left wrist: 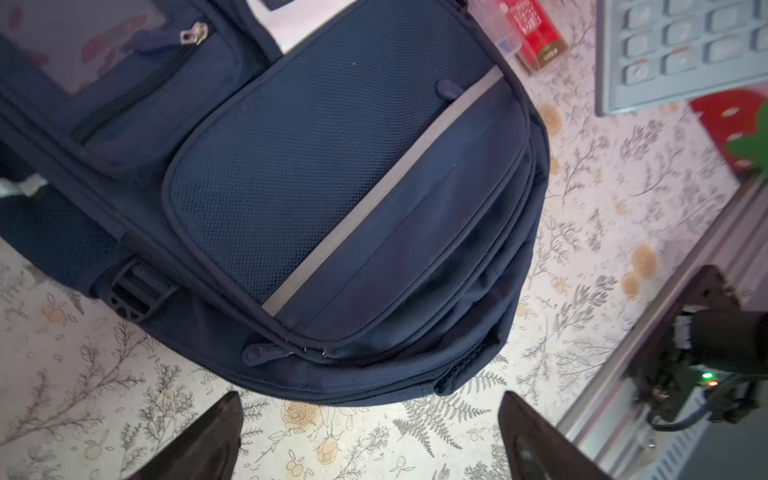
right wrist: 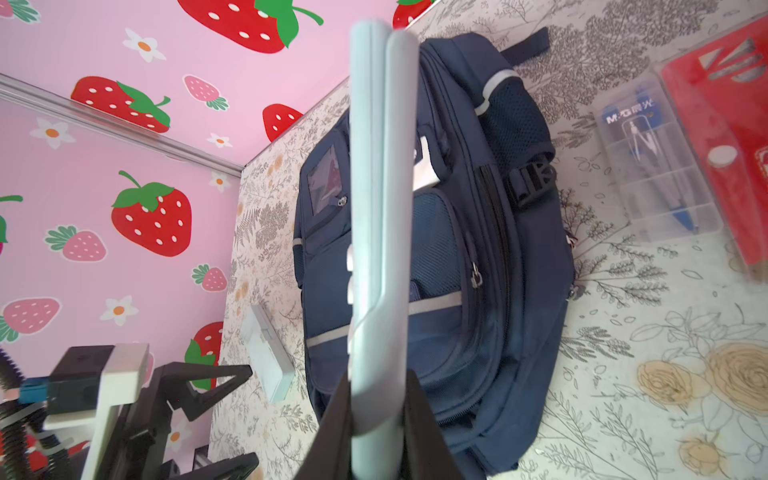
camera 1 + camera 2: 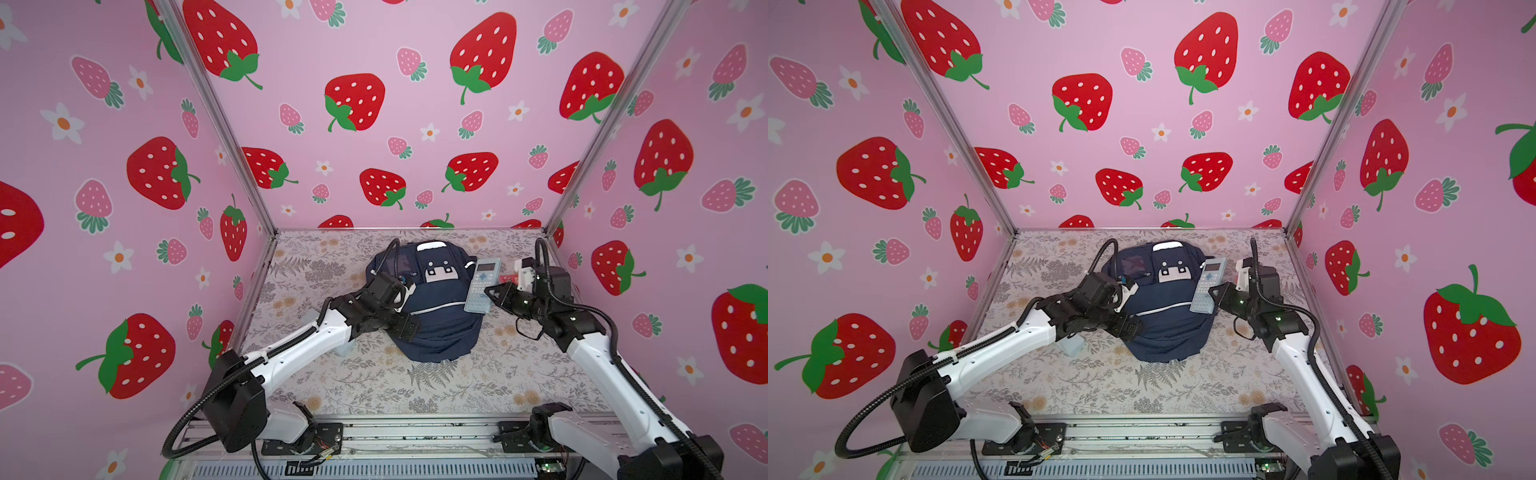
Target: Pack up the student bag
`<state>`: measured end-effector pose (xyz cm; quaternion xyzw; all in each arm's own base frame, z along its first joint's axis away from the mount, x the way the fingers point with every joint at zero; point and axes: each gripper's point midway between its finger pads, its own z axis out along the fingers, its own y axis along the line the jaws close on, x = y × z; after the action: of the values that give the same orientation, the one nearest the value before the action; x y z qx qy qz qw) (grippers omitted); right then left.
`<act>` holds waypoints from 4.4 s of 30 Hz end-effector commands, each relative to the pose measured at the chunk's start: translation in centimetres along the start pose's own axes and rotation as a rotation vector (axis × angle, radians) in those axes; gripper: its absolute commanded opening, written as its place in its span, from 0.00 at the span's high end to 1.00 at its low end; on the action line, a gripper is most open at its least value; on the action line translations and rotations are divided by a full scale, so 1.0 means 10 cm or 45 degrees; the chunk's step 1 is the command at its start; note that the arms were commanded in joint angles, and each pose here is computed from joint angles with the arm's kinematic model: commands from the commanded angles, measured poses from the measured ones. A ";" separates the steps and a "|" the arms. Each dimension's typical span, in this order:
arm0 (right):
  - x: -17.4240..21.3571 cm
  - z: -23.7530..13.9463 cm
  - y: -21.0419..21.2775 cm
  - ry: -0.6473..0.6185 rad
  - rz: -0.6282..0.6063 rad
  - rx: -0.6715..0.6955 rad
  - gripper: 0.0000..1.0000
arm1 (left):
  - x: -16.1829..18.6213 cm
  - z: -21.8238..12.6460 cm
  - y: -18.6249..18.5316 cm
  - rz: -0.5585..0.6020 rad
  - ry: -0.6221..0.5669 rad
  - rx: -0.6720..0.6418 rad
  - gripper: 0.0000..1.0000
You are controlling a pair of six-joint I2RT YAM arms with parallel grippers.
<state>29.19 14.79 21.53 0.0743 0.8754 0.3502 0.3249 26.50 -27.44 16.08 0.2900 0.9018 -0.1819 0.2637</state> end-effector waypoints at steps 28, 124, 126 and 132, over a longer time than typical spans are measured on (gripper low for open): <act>0.06 -0.19 -0.46 -0.033 0.037 -0.040 1.00 | -0.36 0.87 -0.48 0.505 0.188 -0.045 0.12; 0.25 0.13 -0.39 -0.063 -0.111 0.071 0.49 | -0.90 -0.03 0.53 -0.144 -0.289 0.188 1.00; 0.22 0.12 -0.37 -0.069 -0.111 0.065 0.49 | -0.88 -0.03 0.54 -0.152 -0.279 0.188 1.00; 0.11 0.08 -0.26 -0.099 -0.138 0.034 0.44 | -0.86 -0.01 0.55 -0.245 -0.270 0.187 0.65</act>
<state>28.65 13.84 17.22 0.0547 0.8756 0.3203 0.3574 35.13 -27.71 19.22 0.2257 0.8722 -0.3123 0.3013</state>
